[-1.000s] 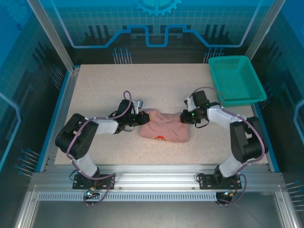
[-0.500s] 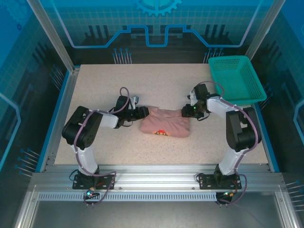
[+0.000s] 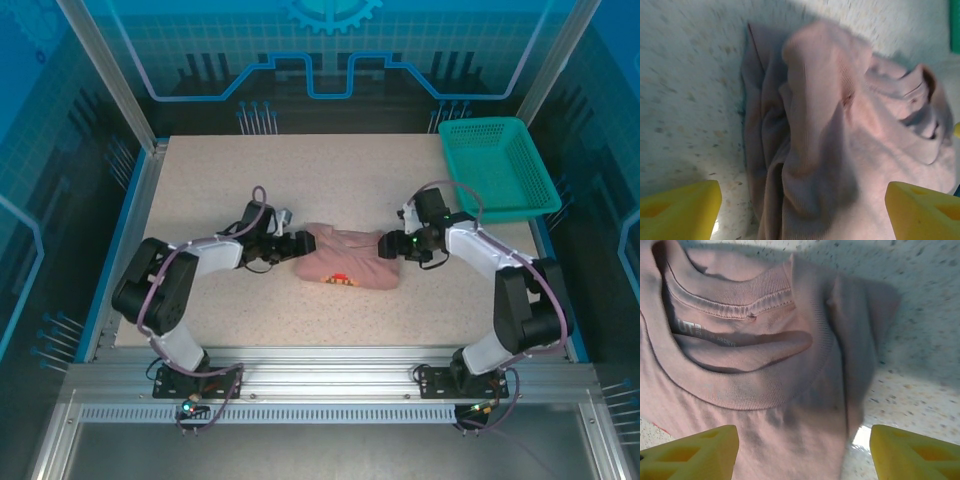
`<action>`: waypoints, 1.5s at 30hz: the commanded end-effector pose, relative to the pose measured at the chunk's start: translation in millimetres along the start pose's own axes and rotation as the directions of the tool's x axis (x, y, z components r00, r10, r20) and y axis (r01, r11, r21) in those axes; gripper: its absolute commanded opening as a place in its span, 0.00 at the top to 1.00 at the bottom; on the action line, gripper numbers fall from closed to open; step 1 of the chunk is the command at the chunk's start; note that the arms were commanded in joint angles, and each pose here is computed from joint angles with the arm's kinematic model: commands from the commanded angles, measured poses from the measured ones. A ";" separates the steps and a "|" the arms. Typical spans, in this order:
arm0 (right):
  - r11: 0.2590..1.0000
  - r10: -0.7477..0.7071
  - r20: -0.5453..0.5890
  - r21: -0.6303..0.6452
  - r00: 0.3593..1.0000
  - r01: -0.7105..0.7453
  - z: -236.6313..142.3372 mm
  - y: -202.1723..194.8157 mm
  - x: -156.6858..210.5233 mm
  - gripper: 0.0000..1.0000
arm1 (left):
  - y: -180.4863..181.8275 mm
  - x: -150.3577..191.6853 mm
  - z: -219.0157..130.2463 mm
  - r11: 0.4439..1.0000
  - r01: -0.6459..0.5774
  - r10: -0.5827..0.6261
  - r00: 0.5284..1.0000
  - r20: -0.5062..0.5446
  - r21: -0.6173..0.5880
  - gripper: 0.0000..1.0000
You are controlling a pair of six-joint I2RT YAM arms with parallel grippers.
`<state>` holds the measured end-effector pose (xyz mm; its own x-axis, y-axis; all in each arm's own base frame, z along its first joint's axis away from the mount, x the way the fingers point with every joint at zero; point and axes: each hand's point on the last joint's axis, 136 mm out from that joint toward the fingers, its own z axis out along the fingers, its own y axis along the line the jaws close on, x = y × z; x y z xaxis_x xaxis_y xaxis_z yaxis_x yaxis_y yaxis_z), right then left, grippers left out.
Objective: Fold the inside-out t-shirt
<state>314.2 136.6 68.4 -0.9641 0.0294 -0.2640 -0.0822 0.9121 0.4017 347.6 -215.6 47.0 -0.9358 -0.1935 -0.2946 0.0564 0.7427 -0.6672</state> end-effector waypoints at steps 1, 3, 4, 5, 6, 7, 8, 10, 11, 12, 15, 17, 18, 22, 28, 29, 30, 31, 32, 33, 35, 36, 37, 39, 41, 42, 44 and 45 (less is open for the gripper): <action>0.999 0.026 -0.014 -0.033 1.000 -0.027 17.2 5.5 1.6 0.31 | -11.9 14.1 16.4 0.999 -0.029 0.032 0.994 -0.101 0.031 0.14; 0.999 0.036 -0.023 -0.030 0.999 -0.037 25.3 2.3 5.5 0.33 | -21.4 18.0 26.8 0.998 -0.038 0.045 0.992 -0.120 0.058 0.16; 0.999 0.043 -0.031 -0.029 0.999 -0.044 30.0 0.4 8.4 0.35 | -23.9 20.8 32.2 0.997 -0.038 0.046 0.990 -0.131 0.063 0.18; 0.998 0.048 -0.038 -0.028 0.998 -0.049 33.6 -1.1 10.8 0.36 | -25.9 22.6 36.4 0.997 -0.035 0.044 0.989 -0.140 0.071 0.19; 0.998 0.053 -0.045 -0.031 0.998 -0.055 37.5 -2.2 13.5 0.37 | -27.3 24.3 40.9 0.996 -0.028 0.040 0.988 -0.146 0.079 0.21; 0.998 0.060 -0.046 -0.032 0.997 -0.061 40.2 -3.3 13.9 0.39 | -27.7 25.0 44.6 0.996 -0.019 0.032 0.988 -0.149 0.087 0.25; 0.998 0.060 -0.043 -0.034 0.997 -0.061 41.3 -3.0 12.9 0.40 | -28.8 25.6 47.1 0.995 -0.013 0.028 0.988 -0.152 0.097 0.28; 0.997 0.072 -0.063 -0.028 0.995 -0.074 46.4 -7.9 22.6 0.42 | -30.9 23.1 49.9 0.994 -0.006 0.023 0.989 -0.146 0.112 0.37; 0.997 0.070 -0.061 -0.029 0.996 -0.072 46.5 -7.7 22.2 0.43 | -31.7 21.4 50.3 0.993 -0.009 0.025 0.990 -0.140 0.115 0.41; 0.997 0.071 -0.060 -0.030 0.996 -0.073 46.6 -7.5 21.6 0.43 | -32.8 19.4 50.8 0.993 -0.014 0.030 0.991 -0.132 0.119 0.47; 0.997 0.065 -0.052 -0.033 0.997 -0.066 45.6 -5.4 17.3 0.44 | -35.6 13.9 54.1 0.991 -0.024 0.041 0.992 -0.120 0.135 0.65; 0.998 0.061 -0.052 -0.031 0.997 -0.063 44.7 -5.6 16.9 0.44 | -37.0 9.4 53.8 0.988 -0.030 0.047 0.993 -0.106 0.150 0.78; 0.998 0.050 -0.030 -0.036 0.998 -0.051 39.9 -1.1 6.9 0.44 | -36.6 5.5 52.0 0.987 -0.033 0.048 0.994 -0.095 0.157 0.86; 0.999 0.024 0.024 -0.030 0.999 -0.023 18.4 4.1 -13.4 0.38 | -24.6 -19.2 29.0 0.988 -0.037 0.044 0.998 -0.048 0.148 1.00; 0.999 -0.034 0.129 0.037 0.991 0.029 -23.3 7.6 -45.2 0.31 | 42.1 -76.5 -42.4 0.993 -0.075 0.075 0.997 -0.008 -0.091 1.00; 0.999 -0.041 0.140 0.036 0.989 0.037 -27.2 10.0 -48.9 0.31 | 57.5 -90.1 -54.9 0.987 -0.069 0.071 0.997 0.012 -0.143 1.00; 0.999 -0.048 0.146 0.034 0.988 0.043 -29.9 12.5 -52.2 0.31 | 75.3 -104.5 -68.4 0.978 -0.062 0.070 0.997 0.030 -0.201 1.00; 0.998 -0.055 0.147 0.029 0.988 0.051 -31.2 15.2 -54.7 0.31 | 92.3 -119.1 -81.1 0.967 -0.062 0.076 0.996 0.050 -0.247 1.00; 0.998 -0.059 0.146 0.026 0.988 0.055 -32.0 16.8 -56.2 0.31 | 106.8 -131.5 -91.5 0.957 -0.066 0.087 0.994 0.063 -0.283 1.00; 0.998 -0.063 0.143 0.022 0.988 0.061 -32.6 18.5 -57.8 0.31 | 125.5 -143.6 -102.7 0.941 -0.064 0.090 0.994 0.064 -0.333 1.00; 0.997 -0.073 0.139 0.017 0.988 0.072 -33.6 21.0 -59.2 0.31 | 156.8 -166.3 -122.3 0.913 -0.056 0.088 0.994 0.062 -0.404 1.00; 0.997 -0.078 0.141 0.018 0.987 0.076 -34.5 21.4 -59.6 0.31 | 175.7 -175.8 -133.4 0.892 -0.041 0.075 0.996 0.057 -0.451 1.00; 0.997 -0.081 0.142 0.022 0.986 0.079 -35.8 21.2 -59.5 0.31 | 193.1 -184.8 -144.9 0.872 -0.025 0.061 0.996 0.058 -0.489 1.00; 0.996 -0.086 0.145 0.037 0.986 0.081 -36.8 18.4 -57.9 0.31 | 223.3 -202.8 -169.9 0.822 0.014 0.038 0.996 0.080 -0.569 1.00; 0.995 -0.088 0.140 0.056 0.986 0.081 -36.1 14.2 -55.4 0.31 | 248.3 -219.8 -191.2 0.757 0.049 0.030 0.994 0.109 -0.652 0.95; 0.994 -0.092 0.141 0.071 0.986 0.082 -35.9 11.5 -54.8 0.30 | 254.8 -228.0 -195.4 0.738 0.053 0.034 0.993 0.115 -0.673 0.79; 0.989 -0.108 0.142 0.111 0.984 0.093 -35.9 4.8 -54.3 0.29 | 257.0 -241.5 -198.6 0.717 0.062 0.045 0.990 0.135 -0.695 0.55; 0.984 -0.122 0.149 0.146 0.981 0.101 -37.5 -0.4 -55.7 0.29 | 255.7 -246.6 -199.0 0.719 0.074 0.050 0.986 0.158 -0.691 0.47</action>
<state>362.5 133.4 117.0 -0.9029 0.0111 -0.4298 -0.1406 0.9372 0.3194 529.2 148.6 80.0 -0.8356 -0.2919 -0.4654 -0.2690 0.9561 -0.1165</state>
